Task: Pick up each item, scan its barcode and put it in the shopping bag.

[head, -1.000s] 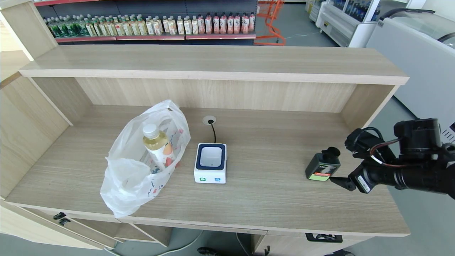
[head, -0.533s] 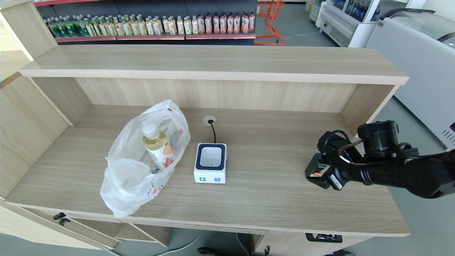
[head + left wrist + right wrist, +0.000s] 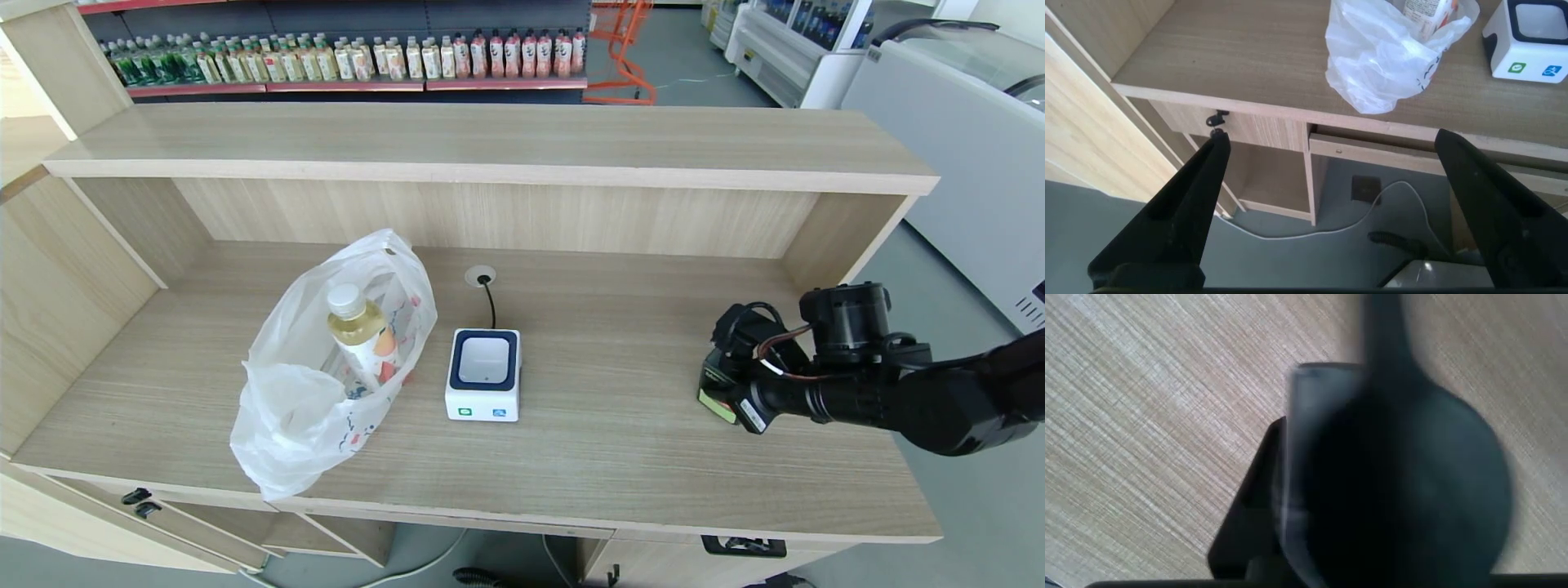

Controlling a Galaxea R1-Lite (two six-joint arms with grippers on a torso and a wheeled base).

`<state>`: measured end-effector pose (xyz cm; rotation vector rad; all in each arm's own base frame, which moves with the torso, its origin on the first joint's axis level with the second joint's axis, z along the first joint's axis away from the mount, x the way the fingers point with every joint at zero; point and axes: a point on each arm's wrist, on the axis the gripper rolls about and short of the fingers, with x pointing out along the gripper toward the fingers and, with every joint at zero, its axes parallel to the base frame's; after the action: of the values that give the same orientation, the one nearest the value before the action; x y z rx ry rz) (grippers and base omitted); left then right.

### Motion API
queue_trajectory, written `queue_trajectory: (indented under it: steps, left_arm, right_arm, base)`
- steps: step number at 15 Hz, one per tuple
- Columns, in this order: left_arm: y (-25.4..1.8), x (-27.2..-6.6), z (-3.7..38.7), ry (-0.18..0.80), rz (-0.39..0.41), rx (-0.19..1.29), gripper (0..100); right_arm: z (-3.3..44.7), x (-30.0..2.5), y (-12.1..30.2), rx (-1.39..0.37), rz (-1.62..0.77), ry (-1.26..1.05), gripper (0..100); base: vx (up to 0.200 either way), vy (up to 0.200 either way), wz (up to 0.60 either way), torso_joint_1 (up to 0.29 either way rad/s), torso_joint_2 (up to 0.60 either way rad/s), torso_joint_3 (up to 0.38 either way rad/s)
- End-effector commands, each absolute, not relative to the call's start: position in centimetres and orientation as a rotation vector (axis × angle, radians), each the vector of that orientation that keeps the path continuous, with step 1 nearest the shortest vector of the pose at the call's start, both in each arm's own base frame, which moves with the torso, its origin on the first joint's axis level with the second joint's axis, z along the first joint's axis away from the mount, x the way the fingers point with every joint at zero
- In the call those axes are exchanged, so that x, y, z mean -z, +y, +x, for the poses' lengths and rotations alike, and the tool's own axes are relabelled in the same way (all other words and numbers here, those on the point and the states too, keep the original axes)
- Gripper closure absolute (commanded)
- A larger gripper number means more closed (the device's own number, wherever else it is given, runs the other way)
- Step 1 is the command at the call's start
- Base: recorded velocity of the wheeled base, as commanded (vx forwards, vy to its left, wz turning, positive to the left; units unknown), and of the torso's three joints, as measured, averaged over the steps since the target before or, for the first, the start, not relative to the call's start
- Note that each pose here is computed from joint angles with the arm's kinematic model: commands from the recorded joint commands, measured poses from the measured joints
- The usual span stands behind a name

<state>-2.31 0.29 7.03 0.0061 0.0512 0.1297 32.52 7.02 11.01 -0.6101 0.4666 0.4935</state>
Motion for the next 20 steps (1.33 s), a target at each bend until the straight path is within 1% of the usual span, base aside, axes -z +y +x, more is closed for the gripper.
queue_trajectory:
  steps: [1, 2, 4, 6, 7, 8, 9, 11, 12, 13, 14, 15, 16, 18, 20]
  left_arm:
    - [0.3, -7.0, -2.3, 0.051, 0.006, -0.13, 0]
    - [0.3, -7.0, -2.3, 0.051, 0.006, -0.13, 0]
    - [0.3, -7.0, -2.3, 0.051, 0.006, -0.129, 0]
    - [0.3, -7.0, -2.3, 0.051, 0.006, -0.129, 0]
    - [0.3, -7.0, -2.3, 0.051, 0.006, -0.129, 0]
    - [0.3, -7.0, -2.3, 0.051, 0.006, -0.129, 0]
    - [0.3, -7.0, -2.3, 0.051, 0.006, -0.13, 0]
    - [0.3, -7.0, -2.3, 0.051, 0.006, -0.129, 0]
    - [0.3, -7.0, -2.3, 0.051, 0.006, -0.129, 0]
    - [0.3, -7.0, -2.3, 0.051, 0.006, -0.129, 0]
    - [0.3, -7.0, -2.3, 0.051, 0.006, -0.129, 0]
    - [0.3, -7.0, -2.3, 0.051, 0.006, -0.129, 0]
    - [0.3, -7.0, -2.3, 0.051, 0.006, -0.129, 0]
    - [0.3, -7.0, -2.3, 0.051, 0.006, -0.13, 0]
    - [0.3, -7.0, -2.3, 0.051, 0.006, -0.129, 0]
  right_arm:
    - [32.5, -11.3, 7.1, -0.516, -0.604, 0.444, 100]
    - [32.4, -11.7, 7.2, -0.522, -0.6, 0.42, 100]
    - [30.3, -13.5, 6.7, -0.512, -0.601, 0.328, 100]
    - [27.2, -16.3, 5.0, -0.42, -0.614, 0.162, 100]
    - [25.5, -16.9, 4.1, -0.373, -0.641, 0.082, 100]
    - [23.0, -17.0, 2.9, -0.313, -0.756, -0.021, 100]
    - [22.3, -17.5, 2.5, -0.306, -0.884, -0.083, 100]
    - [22.2, -18.1, 3.1, -0.489, -1.078, -0.301, 100]
    - [22.1, -18.2, 3.3, -0.575, -1.222, -0.43, 100]
    - [21.7, -18.3, 3.6, -0.684, -1.41, -0.659, 100]
    - [21.4, -18.2, 4.1, -0.756, -1.56, -0.889, 100]
    - [21.1, -18.1, 5.0, -0.772, -1.682, -1.119, 100]
    - [20.8, -17.6, 6.4, -0.786, -1.758, -1.292, 100]
    - [20.2, -15.9, 8.1, -0.878, -1.818, -1.42, 100]
    - [20.1, -15.1, 8.7, -0.934, -1.8, -1.503, 100]
  base:
    - [0.0, 0.0, 0.0, 0.0, 0.0, 0.0]
    - [0.0, 0.0, 0.0, 0.0, 0.0, 0.0]
    - [0.0, 0.0, 0.0, 0.0, 0.0, 0.0]
    - [0.0, 0.0, 0.0, 0.0, 0.0, 0.0]
    - [0.0, 0.0, 0.0, 0.0, 0.0, 0.0]
    - [0.0, 0.0, 0.0, 0.0, 0.0, 0.0]
    - [0.0, 0.0, 0.0, 0.0, 0.0, 0.0]
    - [0.0, 0.0, 0.0, 0.0, 0.0, 0.0]
    - [0.0, 0.0, 0.0, 0.0, 0.0, 0.0]
    - [0.0, 0.0, 0.0, 0.0, 0.0, 0.0]
    - [0.0, 0.0, 0.0, 0.0, 0.0, 0.0]
    - [0.0, 0.0, 0.0, 0.0, 0.0, 0.0]
    - [0.0, 0.0, 0.0, 0.0, 0.0, 0.0]
    - [0.0, 0.0, 0.0, 0.0, 0.0, 0.0]
    - [0.0, 0.0, 0.0, 0.0, 0.0, 0.0]
